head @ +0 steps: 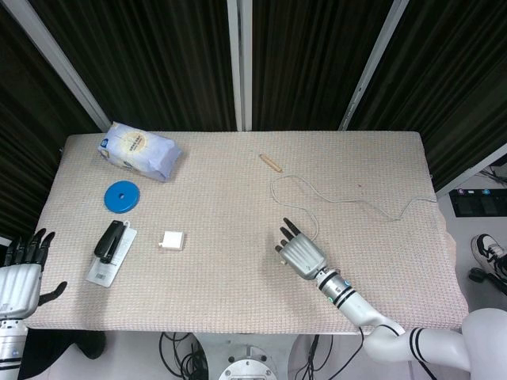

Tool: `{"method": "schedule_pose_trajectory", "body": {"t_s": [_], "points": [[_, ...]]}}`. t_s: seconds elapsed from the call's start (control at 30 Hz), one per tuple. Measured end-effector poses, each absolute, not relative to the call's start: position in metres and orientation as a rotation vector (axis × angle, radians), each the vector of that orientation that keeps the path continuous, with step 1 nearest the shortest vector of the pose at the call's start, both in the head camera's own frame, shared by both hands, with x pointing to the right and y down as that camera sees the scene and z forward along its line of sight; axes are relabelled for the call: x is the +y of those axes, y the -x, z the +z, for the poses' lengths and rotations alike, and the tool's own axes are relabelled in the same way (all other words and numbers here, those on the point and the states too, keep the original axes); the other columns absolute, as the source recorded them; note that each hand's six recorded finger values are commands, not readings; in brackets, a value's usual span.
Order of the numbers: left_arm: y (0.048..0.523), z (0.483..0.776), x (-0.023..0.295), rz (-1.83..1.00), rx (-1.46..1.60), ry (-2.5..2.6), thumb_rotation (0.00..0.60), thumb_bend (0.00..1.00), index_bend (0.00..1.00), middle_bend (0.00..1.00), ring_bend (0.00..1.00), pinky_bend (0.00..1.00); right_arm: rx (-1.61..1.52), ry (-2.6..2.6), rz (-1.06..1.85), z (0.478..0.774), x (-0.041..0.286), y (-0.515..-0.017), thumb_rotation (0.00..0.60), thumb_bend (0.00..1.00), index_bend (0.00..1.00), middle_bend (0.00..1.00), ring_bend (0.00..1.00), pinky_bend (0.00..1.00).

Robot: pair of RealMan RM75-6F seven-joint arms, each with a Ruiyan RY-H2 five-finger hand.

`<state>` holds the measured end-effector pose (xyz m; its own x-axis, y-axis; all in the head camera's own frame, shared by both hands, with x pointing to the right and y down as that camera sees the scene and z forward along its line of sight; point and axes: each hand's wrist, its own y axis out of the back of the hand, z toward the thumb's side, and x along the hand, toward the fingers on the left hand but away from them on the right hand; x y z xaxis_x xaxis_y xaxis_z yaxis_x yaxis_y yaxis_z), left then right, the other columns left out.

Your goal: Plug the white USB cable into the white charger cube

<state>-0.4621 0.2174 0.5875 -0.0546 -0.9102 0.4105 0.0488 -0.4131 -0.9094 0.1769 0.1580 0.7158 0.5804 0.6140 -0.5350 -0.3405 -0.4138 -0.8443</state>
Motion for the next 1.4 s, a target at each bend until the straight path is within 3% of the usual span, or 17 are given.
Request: {"method": "schedule_pose_trajectory", "body": {"t_s": [0.4, 0.63, 0.8, 1.13, 1.4], "points": [[0.408, 0.597, 0.17, -1.397, 0.793, 1.597, 0.6, 0.15, 0.07, 0.0, 0.0, 0.0, -0.509, 1.705, 1.134, 0.679, 0.128, -0.219, 0.6, 0.33, 0.59, 0.51, 0.17, 0.0], [0.342, 0.632, 0.123, -1.278, 0.698, 1.774, 0.6, 0.16, 0.14, 0.1, 0.0, 0.0, -0.709, 1.715, 1.173, 0.646, 0.099, -0.241, 0.6, 0.33, 0.59, 0.51, 0.17, 0.0], [0.298, 0.668, 0.106, -1.265, 0.646, 1.889, 0.6, 0.2, 0.2, 0.16, 0.0, 0.0, -0.798, 1.684, 1.191, 0.619, 0.079, -0.251, 0.6, 0.33, 0.59, 0.51, 0.17, 0.0], [0.282, 0.719, 0.116, -1.419, 0.55, 1.873, 0.6, 0.24, 0.25, 0.22, 0.04, 0.02, -0.803, 1.686, 1.248, 0.618, 0.075, -0.264, 0.6, 0.33, 0.59, 0.51, 0.17, 0.0], [0.284, 0.732, 0.132, -1.501, 0.601, 1.873, 0.6, 0.26, 0.3, 0.27, 0.08, 0.05, -0.786, 1.705, 1.249, 0.627, 0.077, -0.263, 0.6, 0.33, 0.59, 0.51, 0.17, 0.0]]}}
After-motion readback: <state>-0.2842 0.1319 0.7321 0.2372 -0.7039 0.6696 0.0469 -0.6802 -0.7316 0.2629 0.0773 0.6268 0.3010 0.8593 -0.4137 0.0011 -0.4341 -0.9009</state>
